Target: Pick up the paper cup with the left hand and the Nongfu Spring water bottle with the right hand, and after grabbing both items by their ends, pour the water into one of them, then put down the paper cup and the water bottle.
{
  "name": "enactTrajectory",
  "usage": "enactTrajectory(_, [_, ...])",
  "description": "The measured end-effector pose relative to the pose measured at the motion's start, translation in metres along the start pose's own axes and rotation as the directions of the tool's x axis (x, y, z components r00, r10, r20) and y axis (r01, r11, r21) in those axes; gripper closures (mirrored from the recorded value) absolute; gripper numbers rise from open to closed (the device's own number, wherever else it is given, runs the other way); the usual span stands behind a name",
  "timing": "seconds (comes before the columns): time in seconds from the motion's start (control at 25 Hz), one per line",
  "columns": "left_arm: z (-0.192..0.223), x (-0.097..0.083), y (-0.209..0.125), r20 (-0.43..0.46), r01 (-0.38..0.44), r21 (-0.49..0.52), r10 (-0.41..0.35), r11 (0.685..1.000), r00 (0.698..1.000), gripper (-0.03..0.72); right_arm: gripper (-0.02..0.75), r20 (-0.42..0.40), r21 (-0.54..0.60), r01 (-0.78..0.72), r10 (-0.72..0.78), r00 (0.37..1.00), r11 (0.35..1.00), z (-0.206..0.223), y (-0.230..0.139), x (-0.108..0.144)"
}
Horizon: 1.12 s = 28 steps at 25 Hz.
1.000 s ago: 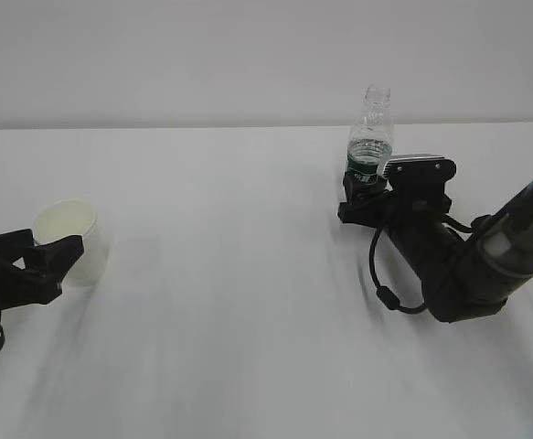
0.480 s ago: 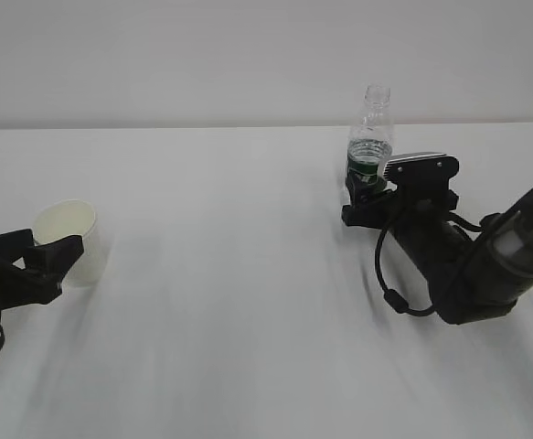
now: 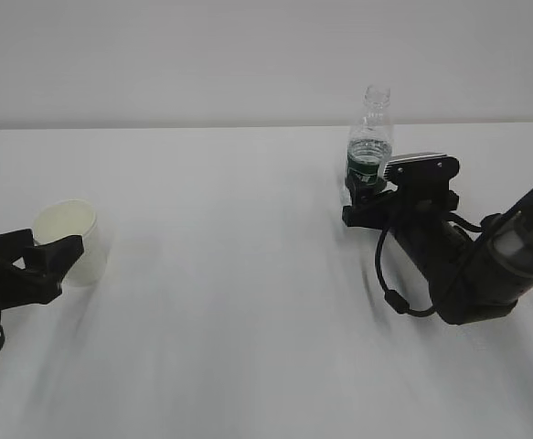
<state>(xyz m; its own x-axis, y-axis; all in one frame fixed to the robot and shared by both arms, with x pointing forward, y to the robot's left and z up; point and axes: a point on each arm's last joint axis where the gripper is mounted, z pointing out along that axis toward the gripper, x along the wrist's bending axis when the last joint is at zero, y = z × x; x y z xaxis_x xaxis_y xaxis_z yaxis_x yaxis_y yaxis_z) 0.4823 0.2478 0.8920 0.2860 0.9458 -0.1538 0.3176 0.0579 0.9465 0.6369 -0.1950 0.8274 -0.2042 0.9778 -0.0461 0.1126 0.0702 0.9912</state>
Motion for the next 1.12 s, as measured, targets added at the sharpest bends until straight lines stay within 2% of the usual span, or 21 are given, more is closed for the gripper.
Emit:
enactTrajectory(0.28, [0.000,0.000,0.000,0.000,0.000,0.000,0.000,1.000,1.000,0.165,0.223,0.000,0.002,0.000,0.000,1.000,1.000,0.000,0.000,0.000])
enactTrajectory(0.56, [0.000,0.000,0.000,0.000,0.000,0.000,0.000,1.000,1.000,0.165,0.234,-0.013,0.038,0.008,-0.008,1.000,0.999,-0.009,-0.008,0.001])
enactTrajectory(0.68, [0.000,0.000,0.000,0.000,0.000,0.000,0.000,1.000,1.000,0.165,0.235,0.005,0.029,0.001,-0.001,1.000,1.000,-0.010,-0.002,-0.001])
enactTrajectory(0.92, [0.000,0.000,0.000,0.000,0.000,-0.001,0.000,1.000,1.000,0.165,0.235,0.101,-0.030,0.005,-0.002,0.995,1.000,-0.008,0.023,-0.016])
enactTrajectory(1.12, [0.000,0.000,0.000,0.000,0.000,-0.001,0.000,1.000,1.000,0.165,0.235,0.095,-0.033,0.038,-0.035,0.995,0.999,-0.007,0.023,-0.024])
